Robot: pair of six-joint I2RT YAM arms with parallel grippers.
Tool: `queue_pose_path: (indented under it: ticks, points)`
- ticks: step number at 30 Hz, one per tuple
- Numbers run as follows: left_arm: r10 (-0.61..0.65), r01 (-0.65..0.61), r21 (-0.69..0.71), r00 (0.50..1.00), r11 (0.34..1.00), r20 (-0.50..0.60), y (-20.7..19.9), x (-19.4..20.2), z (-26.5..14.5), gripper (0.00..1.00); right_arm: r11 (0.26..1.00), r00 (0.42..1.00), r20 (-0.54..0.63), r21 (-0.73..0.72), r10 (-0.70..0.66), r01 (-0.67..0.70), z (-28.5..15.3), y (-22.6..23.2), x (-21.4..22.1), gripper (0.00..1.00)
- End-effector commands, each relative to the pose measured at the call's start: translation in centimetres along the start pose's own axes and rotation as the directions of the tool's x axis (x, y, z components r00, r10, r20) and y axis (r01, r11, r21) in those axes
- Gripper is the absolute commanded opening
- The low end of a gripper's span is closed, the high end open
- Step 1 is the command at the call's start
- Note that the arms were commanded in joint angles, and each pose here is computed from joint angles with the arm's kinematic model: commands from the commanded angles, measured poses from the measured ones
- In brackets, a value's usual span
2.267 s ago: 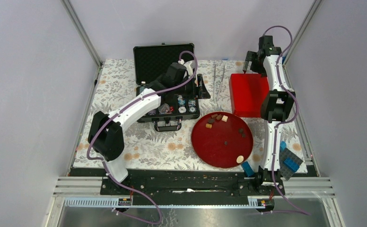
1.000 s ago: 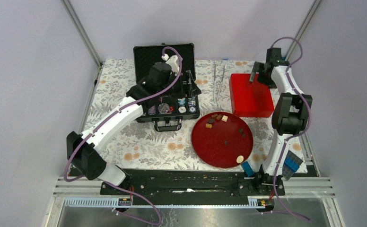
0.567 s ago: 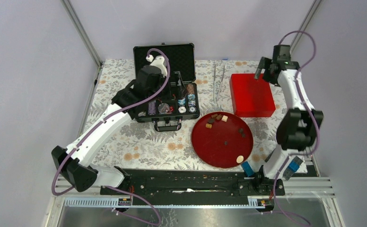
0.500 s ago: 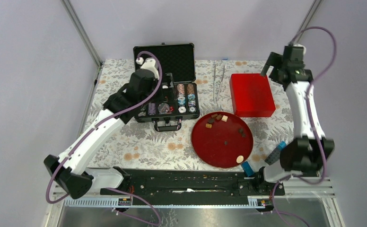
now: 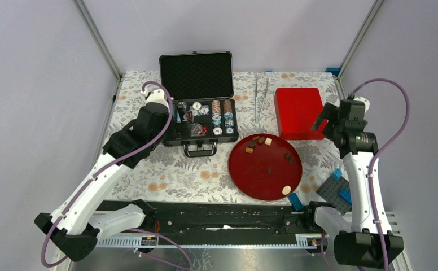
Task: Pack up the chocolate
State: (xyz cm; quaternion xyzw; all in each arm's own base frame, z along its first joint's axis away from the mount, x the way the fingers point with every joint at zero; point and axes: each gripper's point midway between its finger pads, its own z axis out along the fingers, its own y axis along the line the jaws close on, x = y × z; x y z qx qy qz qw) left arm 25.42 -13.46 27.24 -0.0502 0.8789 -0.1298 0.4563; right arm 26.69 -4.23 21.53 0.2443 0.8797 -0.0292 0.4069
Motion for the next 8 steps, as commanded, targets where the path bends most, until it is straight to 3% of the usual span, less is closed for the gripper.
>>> queue_pose_path:
  ticks: [1,8]
  points:
    - [-0.055,0.055,-0.004,0.996,0.998,0.068,0.77,-0.72,-1.04,0.99,1.000,0.999,0.040,0.015,0.016,-0.017,-1.05,-0.99,0.85,1.00]
    - [-0.082,0.082,-0.004,0.994,0.997,0.079,1.45,-0.12,-1.68,0.99,0.999,0.999,0.039,0.032,0.009,-0.010,-0.56,-1.43,1.45,1.00]
